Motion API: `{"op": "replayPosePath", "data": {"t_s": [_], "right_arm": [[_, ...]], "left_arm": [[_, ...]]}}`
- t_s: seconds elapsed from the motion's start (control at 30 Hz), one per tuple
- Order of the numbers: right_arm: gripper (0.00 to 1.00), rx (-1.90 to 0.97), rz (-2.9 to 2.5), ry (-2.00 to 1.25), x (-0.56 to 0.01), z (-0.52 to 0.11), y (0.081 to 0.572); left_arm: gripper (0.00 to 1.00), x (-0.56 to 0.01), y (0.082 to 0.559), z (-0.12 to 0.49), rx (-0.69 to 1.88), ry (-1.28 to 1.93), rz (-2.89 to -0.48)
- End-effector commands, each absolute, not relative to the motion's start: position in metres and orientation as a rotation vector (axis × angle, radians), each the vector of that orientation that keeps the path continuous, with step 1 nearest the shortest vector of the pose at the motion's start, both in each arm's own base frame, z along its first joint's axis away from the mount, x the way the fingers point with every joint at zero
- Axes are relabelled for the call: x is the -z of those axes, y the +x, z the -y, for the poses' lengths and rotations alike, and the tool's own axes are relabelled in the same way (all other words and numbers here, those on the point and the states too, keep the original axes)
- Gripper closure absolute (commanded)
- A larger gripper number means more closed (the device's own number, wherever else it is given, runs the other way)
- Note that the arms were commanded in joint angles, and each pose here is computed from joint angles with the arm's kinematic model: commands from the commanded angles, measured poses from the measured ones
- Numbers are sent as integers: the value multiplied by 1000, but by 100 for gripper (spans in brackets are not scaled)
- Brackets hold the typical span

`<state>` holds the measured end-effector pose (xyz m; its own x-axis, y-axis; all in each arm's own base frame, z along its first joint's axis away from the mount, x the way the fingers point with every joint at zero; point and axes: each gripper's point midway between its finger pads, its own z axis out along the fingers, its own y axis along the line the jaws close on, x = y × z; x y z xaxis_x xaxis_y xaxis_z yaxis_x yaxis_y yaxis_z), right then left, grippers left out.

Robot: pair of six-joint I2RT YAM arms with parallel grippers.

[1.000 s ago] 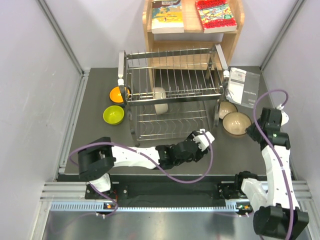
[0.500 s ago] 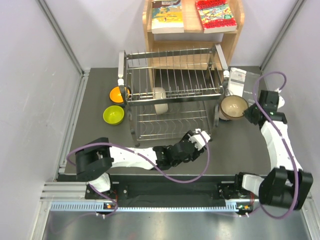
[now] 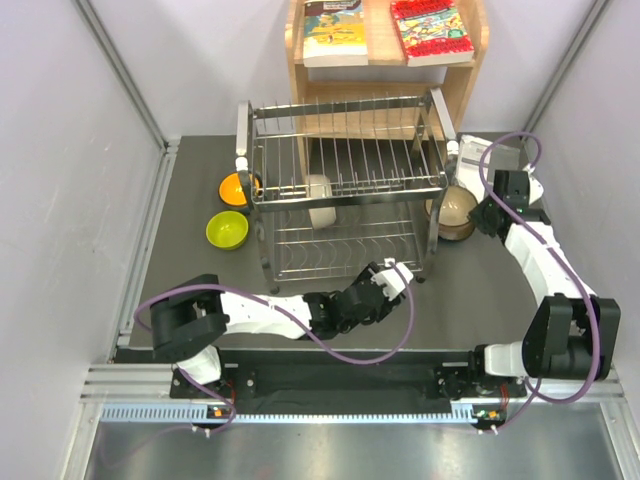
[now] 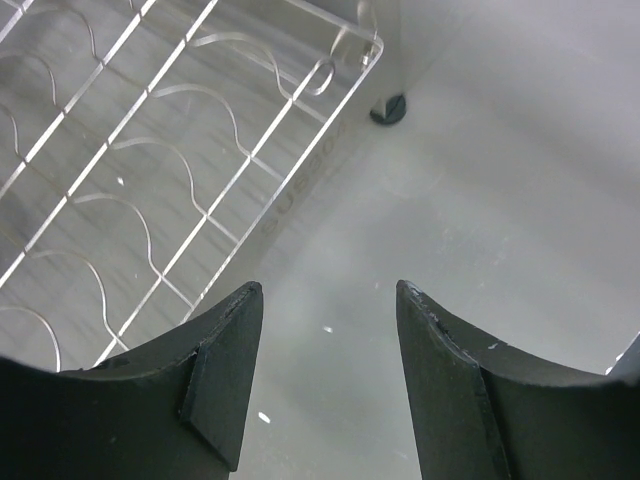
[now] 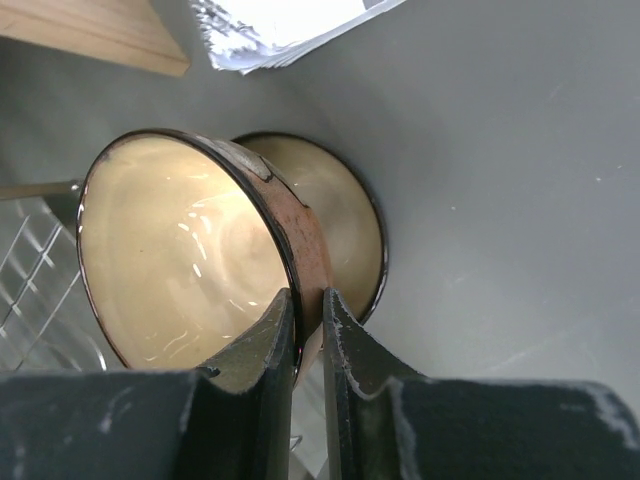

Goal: Unload the bowls from the dish rack

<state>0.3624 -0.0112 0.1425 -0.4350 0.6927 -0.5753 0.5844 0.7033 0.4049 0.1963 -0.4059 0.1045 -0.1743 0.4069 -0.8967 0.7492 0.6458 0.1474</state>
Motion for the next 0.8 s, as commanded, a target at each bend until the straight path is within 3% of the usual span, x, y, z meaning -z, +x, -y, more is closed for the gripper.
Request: {"op": "replayPosePath", "data": {"t_s": [0.0,0.5,0.53,0.57,0.6,0.73,0.77], "right_arm": [[100,-243,-1956,937,-190,17,395],[100,-247,-2043,942,-151,12,387],[98,-249,-2042,945,-150,12,386],[83,-249,-2047,946,-148,11,385],[78,-243,-2055,949,-146,12,385],[74,-240,-2067,945,-144,13,383],[67,-242,-2066,946,-144,13,382]], "left_arm": [[39,-118,201,404,437,852,-1778],[40,-115,202,401,430,841,-1792],[40,-116,202,401,429,841,-1790],[40,-116,202,401,429,841,-1790],[40,-115,202,401,427,843,-1792],[40,-113,202,400,426,843,-1796],[40,-112,201,399,425,842,-1801]]}}
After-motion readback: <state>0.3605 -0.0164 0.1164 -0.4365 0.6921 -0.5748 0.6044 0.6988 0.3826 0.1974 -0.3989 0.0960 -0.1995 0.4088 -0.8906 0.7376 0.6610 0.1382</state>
